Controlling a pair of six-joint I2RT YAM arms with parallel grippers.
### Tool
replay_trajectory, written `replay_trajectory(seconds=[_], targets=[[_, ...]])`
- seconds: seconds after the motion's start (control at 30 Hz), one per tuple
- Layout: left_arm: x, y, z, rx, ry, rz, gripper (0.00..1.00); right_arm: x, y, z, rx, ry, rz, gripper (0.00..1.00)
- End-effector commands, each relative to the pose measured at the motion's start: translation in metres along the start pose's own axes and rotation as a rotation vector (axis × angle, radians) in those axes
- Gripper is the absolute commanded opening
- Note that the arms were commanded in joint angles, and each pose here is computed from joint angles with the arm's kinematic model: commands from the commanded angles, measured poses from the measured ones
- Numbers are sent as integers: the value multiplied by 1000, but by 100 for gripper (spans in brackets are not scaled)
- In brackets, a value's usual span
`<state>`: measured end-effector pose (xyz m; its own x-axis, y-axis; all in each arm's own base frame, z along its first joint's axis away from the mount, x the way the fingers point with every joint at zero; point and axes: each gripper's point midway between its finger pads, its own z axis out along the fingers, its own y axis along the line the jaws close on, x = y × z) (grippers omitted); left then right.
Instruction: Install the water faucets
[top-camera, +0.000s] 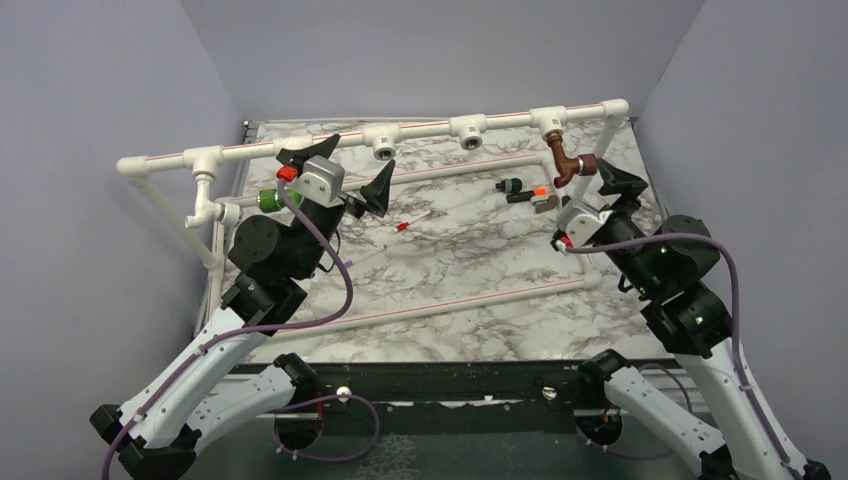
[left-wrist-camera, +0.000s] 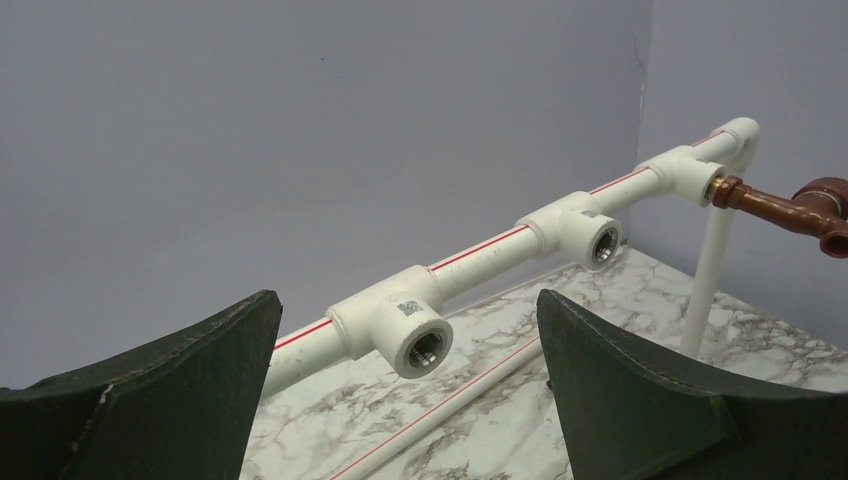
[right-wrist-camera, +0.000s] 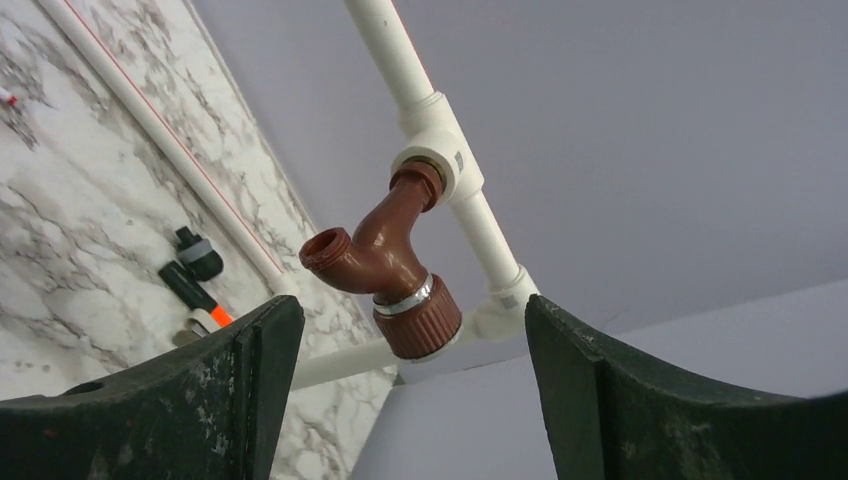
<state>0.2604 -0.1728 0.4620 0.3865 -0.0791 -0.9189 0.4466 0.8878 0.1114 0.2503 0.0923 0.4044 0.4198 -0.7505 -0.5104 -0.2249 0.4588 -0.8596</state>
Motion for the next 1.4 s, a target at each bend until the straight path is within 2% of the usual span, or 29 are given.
replay_trajectory(seconds=[0.0,0.27,0.47,0.73,0.93,1.1,1.27,1.37], targets=[[-7,5,-2,-23,-28,-1,99,2,-5,15,-10,8,-252,85],[-6,6,-2,-24,-25,3,99,9,0,37,29,3,-404,82],[-5,6,-1,-26,-21,6,99,25,-2,43,98,68,-487,79],[-4,6,-1,-25,-20,8,99,29,-8,50,166,89,-515,69],[-3,5,-1,-24,-18,8,99,29,-7,52,176,81,-485,50],[-3,5,0,-24,-17,8,99,28,-7,52,199,68,-399,33],[-2,5,0,-24,-15,8,99,31,-4,52,234,53,-247,2],[-2,5,0,-24,-16,8,99,27,-2,52,253,6,-77,0]])
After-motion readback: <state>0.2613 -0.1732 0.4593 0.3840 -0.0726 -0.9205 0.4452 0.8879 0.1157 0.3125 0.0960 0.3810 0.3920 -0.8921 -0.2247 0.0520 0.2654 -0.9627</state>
